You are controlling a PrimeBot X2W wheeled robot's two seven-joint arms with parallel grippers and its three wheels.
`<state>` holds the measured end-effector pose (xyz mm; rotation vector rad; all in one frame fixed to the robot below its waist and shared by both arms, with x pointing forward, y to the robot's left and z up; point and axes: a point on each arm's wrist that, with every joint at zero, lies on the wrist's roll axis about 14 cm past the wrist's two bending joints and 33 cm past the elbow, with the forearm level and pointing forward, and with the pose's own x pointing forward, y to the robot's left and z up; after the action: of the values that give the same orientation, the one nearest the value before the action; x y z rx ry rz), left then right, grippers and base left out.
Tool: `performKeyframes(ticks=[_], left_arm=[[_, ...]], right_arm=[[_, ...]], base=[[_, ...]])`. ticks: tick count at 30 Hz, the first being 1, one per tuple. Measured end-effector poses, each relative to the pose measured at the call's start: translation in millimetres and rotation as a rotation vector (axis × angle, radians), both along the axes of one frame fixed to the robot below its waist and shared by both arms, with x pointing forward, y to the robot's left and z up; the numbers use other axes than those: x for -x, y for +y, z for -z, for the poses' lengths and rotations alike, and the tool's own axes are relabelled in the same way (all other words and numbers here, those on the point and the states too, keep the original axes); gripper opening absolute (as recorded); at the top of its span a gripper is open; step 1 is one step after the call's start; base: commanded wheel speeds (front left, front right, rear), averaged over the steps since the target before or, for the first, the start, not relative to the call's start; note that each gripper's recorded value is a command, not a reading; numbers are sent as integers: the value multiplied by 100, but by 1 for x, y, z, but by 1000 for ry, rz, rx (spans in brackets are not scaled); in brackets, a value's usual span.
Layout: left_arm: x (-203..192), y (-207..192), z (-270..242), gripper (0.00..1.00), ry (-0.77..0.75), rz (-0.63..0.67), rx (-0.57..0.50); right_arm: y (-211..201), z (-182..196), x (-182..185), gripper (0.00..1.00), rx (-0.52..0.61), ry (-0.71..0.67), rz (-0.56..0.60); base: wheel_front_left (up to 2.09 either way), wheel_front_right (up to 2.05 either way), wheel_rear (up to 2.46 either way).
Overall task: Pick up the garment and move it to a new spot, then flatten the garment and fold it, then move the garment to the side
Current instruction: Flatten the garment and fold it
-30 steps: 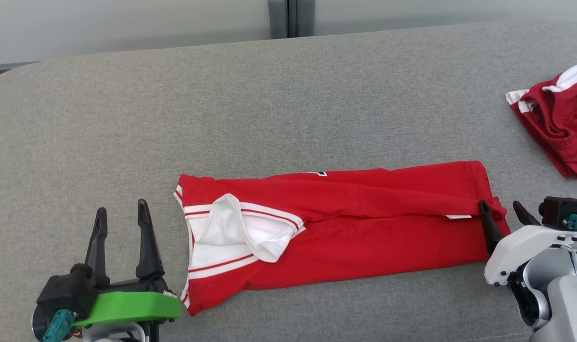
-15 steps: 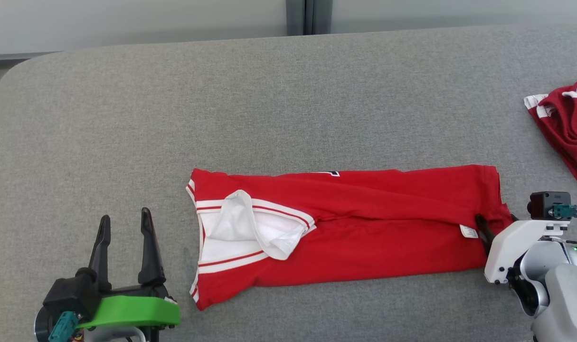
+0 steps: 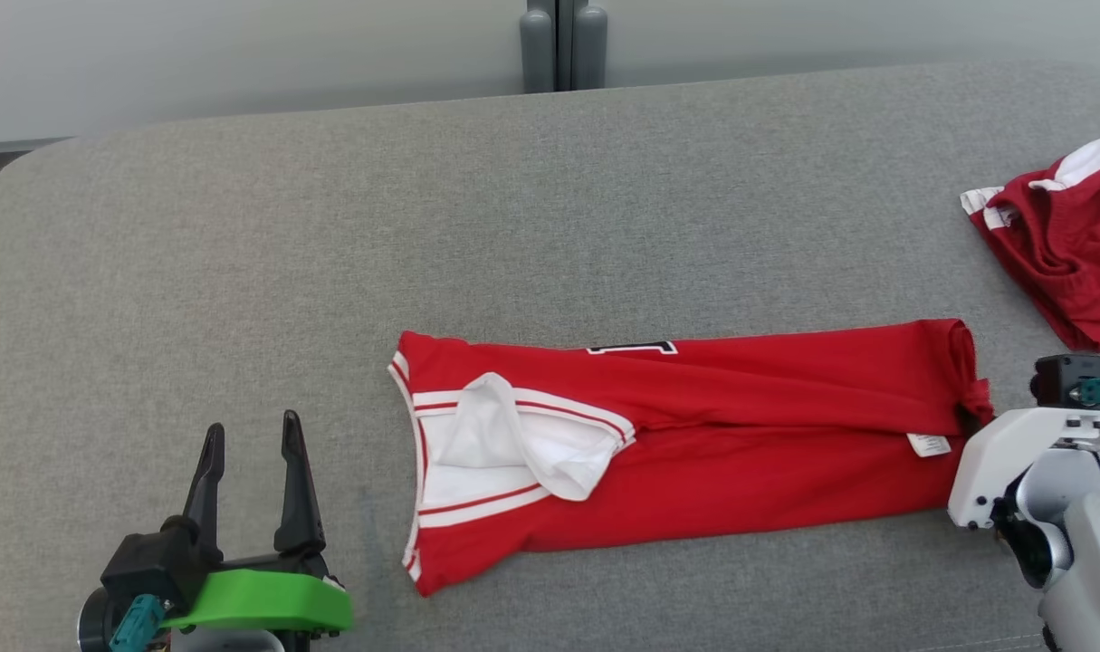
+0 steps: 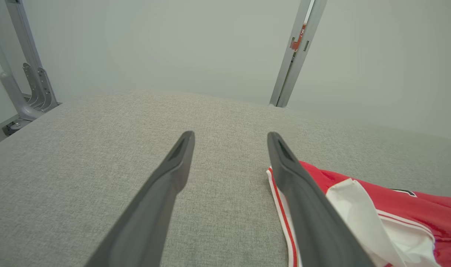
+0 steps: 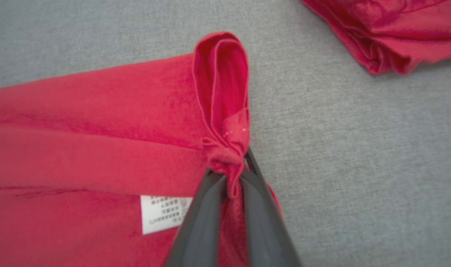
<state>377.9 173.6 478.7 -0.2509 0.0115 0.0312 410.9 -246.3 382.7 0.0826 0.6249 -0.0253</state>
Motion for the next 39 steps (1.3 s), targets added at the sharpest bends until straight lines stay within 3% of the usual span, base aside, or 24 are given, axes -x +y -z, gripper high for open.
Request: performKeyframes(ticks=[7,13,17,26,33,39], left_arm=[[-2,-17,-1,100,-4,51,10],[-4,-26,0,100,-3,77,13],[-4,-28,1,100,1,82,13],[0,-19,-1,100,-3,58,12],[1,-14,-3,100,-9,40,16],[3,-8,-4,100,-12,16,24]], right_arm=[[-41,-27,7,0,7,-91,98],[-28,-46,8,0,-69,-162,92],[8,-65,-1,0,-154,-219,23],[123,-109,-2,0,-354,-298,-250],[218,-119,10,0,-510,-267,-448],[271,-107,22,0,-566,-185,-575]], base=[[0,0,0],[0,0,0],[0,0,0],[0,0,0],[0,0,0],[0,0,0]])
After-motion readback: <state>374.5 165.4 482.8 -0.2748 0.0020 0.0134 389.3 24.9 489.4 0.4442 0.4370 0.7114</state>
